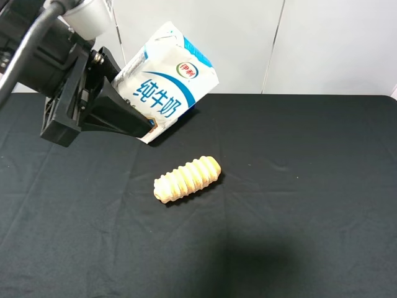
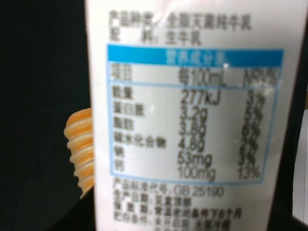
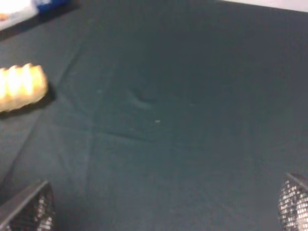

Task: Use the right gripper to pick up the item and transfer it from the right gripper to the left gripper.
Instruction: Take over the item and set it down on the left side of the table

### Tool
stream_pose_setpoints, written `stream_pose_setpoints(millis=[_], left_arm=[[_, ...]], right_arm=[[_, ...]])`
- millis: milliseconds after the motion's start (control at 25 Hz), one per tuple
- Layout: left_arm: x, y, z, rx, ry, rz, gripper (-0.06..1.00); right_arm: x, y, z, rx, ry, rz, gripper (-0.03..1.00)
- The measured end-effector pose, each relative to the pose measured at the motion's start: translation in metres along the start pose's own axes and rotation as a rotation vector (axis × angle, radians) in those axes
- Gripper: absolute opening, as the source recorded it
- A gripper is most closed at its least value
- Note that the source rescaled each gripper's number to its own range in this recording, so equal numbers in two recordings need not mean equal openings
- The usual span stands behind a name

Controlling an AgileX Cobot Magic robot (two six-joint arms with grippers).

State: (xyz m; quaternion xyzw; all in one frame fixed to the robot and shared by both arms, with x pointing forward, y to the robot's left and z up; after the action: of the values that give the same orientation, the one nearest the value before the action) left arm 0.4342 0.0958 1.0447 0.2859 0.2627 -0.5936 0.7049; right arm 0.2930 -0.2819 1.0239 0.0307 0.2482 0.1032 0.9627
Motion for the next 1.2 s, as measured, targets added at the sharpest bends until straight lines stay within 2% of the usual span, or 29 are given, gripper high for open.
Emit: stream_pose_setpoints(millis=[240, 480, 680, 920, 1200], left_arm=[[0.0, 0.0, 0.0, 0.0, 0.0, 0.0, 0.0], [0.0, 0.003, 0.001, -0.029, -0.005, 0.019, 0.0], [-0.001, 0.021, -0.002, -0.151, 0.003, 0.14, 0.0], [-0.005, 0.033, -0.021, -0.263, 0.111, 0.236, 0.0], [-0.021, 0.054, -0.051, -0.472, 0.211, 0.369, 0.0]], right_arm=[[-0.006, -0.005, 0.0, 0.042, -0.056, -0.08, 0.99], [-0.006, -0.005, 0.0, 0.045, -0.057, -0.086, 0.99], [-0.006, -0.005, 0.0, 0.046, -0.057, -0.086, 0.99], [-0.006, -0.005, 0.0, 0.046, -0.057, -0.086, 0.99], [-0.006, -0.005, 0.0, 0.047, -0.057, -0.086, 0.99]])
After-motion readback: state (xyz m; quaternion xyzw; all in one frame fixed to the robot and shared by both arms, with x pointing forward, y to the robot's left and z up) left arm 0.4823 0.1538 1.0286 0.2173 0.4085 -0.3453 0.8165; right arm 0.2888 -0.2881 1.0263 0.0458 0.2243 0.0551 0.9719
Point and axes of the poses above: a point on each arm's last joint axis where the gripper is mounted, x pointing out along that axis toward the gripper, y along the wrist's bending axis when the last joint is at zero, z = x × y, the point moved 6 cm from there along x, pointing out along that axis toward the gripper, and after that the axes turned 6 degrees about x, right-handed, at the moved point
